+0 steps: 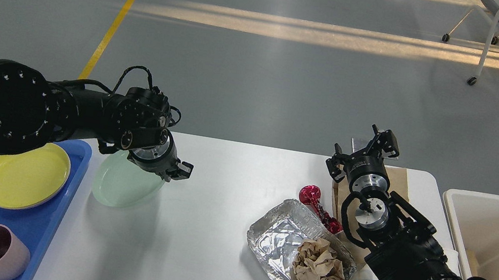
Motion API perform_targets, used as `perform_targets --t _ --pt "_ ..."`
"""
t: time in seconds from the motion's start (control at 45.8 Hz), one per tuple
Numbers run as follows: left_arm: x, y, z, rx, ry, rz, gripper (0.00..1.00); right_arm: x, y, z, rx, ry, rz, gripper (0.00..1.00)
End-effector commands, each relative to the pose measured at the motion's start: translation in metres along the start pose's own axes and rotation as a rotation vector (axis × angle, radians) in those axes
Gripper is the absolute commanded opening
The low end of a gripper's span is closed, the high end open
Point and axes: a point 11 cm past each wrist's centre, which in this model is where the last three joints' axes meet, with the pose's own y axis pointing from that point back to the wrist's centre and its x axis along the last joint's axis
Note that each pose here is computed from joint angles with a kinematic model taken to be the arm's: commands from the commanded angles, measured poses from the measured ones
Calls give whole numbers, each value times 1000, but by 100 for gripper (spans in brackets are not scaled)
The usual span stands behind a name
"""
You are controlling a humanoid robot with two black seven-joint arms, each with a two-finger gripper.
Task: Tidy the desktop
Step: 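Lift the green plate up with the left gripper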
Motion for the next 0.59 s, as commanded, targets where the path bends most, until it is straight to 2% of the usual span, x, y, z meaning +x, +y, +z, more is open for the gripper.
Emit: perform_targets --t 0.0,0.153,0.568 --pt "17 30 6 -6 -33 -22 0 0 0 0 -1 0 0 100" --pt "34 92 14 -20 -95 -136 0 0 0 0 -1 0 0 100" --pt "105 263 37 -113 -130 232 0 0 0 0 -1 0 0 100"
